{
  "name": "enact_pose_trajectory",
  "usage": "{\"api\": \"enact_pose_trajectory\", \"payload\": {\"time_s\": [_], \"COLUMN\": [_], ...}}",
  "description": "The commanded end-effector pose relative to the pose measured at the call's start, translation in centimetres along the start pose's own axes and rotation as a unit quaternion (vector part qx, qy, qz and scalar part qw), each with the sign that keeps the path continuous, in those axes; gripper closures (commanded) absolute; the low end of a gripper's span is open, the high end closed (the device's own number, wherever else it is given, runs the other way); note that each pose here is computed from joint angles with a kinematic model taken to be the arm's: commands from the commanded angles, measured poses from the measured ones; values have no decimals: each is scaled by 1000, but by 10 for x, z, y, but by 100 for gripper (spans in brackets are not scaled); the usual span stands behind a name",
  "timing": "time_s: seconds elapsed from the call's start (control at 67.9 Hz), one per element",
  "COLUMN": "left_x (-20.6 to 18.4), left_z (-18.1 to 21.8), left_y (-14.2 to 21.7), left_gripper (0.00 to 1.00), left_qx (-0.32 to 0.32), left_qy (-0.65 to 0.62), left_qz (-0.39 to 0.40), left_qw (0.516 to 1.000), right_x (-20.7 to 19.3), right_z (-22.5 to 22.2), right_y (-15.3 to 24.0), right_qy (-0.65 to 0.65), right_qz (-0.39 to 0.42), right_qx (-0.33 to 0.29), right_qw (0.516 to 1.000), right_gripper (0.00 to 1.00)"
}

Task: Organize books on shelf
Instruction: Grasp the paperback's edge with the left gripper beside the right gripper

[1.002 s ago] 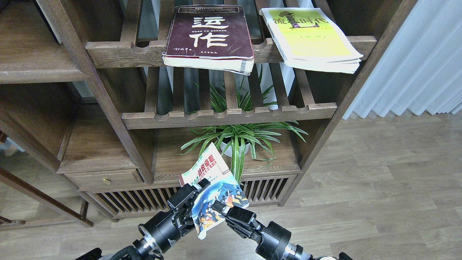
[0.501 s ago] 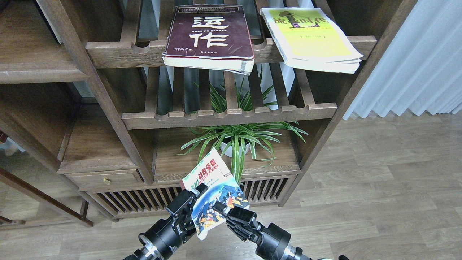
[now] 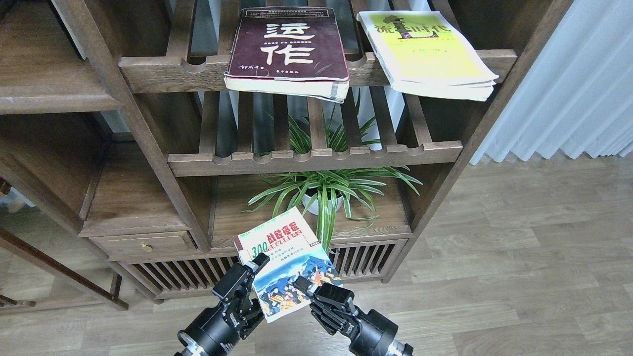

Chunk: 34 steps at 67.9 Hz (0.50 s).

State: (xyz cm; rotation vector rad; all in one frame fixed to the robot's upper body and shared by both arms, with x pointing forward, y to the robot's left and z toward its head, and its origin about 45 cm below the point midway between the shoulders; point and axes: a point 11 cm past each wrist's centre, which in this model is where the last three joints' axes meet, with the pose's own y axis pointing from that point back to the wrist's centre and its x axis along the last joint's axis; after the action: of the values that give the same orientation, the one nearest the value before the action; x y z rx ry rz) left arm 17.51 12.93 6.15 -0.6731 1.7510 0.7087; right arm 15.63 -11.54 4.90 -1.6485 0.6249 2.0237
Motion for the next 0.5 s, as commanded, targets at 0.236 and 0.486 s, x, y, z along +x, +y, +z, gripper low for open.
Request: {"api": "enact_pose_trajectory", "payload": {"time_s": [0.236,0.486], "left_x": [-3,-6], "left_z": [-1,-1], "left_y": [-7,-12], "left_gripper": [14,44], "left_qx": [-7,-12], "left_qy": [7,11], "left_qz": [-10,-18], "left_qw": [1000,1000], "right_x": [2,2], "right_z": [7,7], "right_y": [0,0], "right_qy": [-6,-5], "right_qz": [2,2], "right_qx": [-8,-8], "right_qw": [1000,1000], "right_gripper": [96,96]}}
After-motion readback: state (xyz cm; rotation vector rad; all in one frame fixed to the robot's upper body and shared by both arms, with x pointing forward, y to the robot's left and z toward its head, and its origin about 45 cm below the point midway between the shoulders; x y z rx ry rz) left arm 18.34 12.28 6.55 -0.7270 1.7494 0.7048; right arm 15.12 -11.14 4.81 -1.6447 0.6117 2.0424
